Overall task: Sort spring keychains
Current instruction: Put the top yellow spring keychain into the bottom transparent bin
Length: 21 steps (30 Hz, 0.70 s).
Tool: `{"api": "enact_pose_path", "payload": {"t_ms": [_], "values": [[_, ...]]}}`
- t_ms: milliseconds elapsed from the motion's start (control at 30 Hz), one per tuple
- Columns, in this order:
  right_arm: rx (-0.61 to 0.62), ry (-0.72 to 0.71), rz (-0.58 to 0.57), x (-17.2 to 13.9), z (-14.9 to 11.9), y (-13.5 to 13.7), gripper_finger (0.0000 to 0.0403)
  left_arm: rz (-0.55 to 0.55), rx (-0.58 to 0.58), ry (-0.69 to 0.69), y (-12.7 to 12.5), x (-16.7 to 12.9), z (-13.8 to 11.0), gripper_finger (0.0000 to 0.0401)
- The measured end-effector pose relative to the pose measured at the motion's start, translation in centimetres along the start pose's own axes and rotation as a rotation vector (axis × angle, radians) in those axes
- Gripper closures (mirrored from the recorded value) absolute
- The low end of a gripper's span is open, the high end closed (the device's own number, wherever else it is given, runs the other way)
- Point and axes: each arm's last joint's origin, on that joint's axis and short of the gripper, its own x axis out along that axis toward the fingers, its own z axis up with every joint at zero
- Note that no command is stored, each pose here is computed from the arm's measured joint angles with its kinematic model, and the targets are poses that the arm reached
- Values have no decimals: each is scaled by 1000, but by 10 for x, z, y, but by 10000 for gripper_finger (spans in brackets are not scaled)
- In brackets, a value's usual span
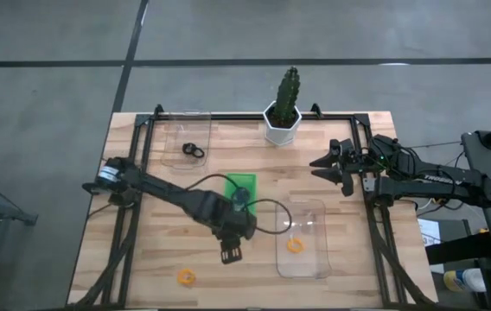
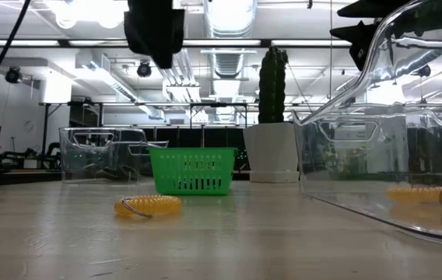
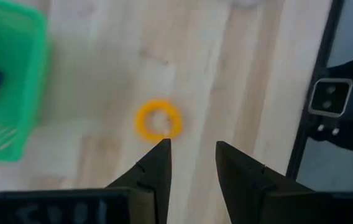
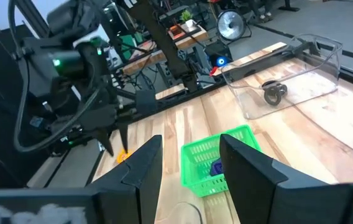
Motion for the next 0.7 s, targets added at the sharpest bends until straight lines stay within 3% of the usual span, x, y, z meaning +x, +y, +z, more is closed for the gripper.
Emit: {"api": "enact_pose_path", "payload": {"t_ms": [400, 700], "values": [[7, 1, 0, 0, 0, 0, 248, -125, -10, -127, 1, 32, -14, 284], [10, 2, -1, 0, 0, 0, 248, 21, -114, -108, 14, 50, -46, 284]]}}
